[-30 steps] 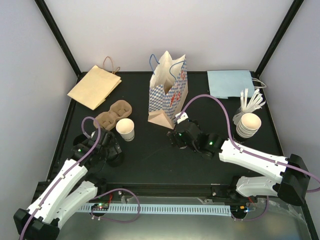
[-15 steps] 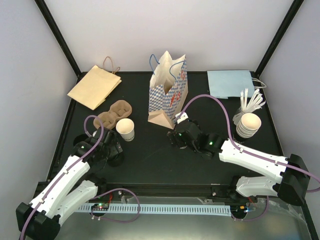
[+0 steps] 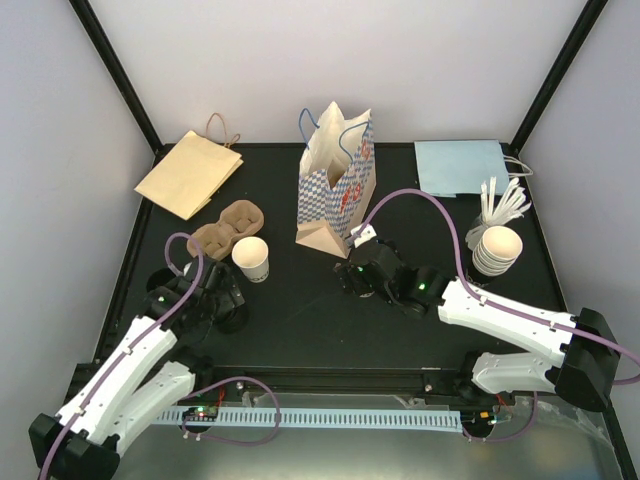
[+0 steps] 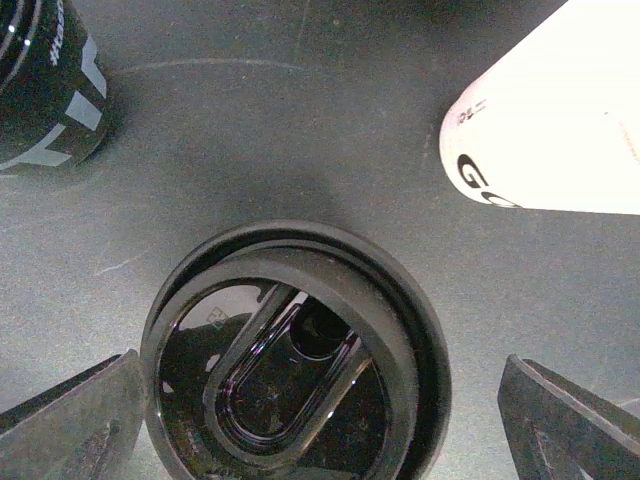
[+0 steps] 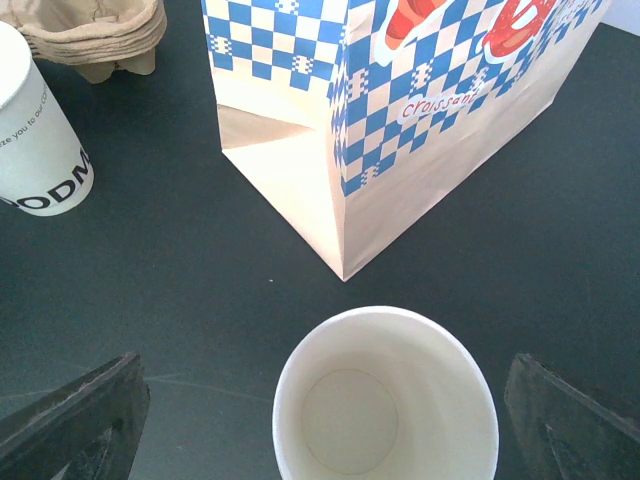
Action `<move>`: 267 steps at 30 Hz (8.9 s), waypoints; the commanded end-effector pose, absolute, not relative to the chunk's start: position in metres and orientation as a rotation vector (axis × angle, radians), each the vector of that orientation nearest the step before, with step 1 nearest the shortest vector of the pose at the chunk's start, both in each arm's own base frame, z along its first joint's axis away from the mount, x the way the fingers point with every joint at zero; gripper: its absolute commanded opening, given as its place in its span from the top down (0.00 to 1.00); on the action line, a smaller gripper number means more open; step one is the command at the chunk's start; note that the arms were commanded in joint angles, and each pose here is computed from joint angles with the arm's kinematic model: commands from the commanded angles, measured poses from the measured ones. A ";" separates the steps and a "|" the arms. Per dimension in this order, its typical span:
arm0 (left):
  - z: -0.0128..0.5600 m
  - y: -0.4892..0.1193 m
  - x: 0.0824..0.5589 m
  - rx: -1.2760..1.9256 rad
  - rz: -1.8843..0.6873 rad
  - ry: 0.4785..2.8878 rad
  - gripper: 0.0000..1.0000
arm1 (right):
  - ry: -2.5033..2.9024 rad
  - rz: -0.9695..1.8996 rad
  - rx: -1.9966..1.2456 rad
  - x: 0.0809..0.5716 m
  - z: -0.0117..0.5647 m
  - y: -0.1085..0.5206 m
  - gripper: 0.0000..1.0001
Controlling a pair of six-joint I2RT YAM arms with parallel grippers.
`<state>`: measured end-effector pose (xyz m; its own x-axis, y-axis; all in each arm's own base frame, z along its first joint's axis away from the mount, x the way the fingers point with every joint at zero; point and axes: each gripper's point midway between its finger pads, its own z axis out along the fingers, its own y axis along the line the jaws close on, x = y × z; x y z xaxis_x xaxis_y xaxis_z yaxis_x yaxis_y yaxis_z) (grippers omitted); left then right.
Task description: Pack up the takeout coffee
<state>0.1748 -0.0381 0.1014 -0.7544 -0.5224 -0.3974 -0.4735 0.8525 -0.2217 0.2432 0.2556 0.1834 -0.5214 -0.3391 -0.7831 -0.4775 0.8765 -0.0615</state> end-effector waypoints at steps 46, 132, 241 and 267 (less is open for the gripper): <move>0.117 -0.037 0.177 -0.802 -0.200 2.549 0.26 | 2.141 0.198 -0.558 0.243 0.188 0.250 0.00; 0.185 -0.389 0.259 1.028 -0.406 2.096 0.36 | 2.228 0.467 0.122 0.245 0.194 0.111 0.00; 0.096 -0.365 0.254 1.132 -0.415 2.522 0.39 | 2.532 1.206 0.157 0.342 0.068 0.175 0.99; 0.094 -0.323 0.182 1.096 -0.401 2.544 0.43 | 2.698 1.220 -0.156 0.226 0.042 0.231 0.99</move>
<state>0.2034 -0.3457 0.1319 -0.5852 0.6091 -0.5354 0.7752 0.6139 -0.1490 0.2284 0.2361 0.0323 -0.9887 -0.0055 -0.1501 -0.1211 0.6206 0.7747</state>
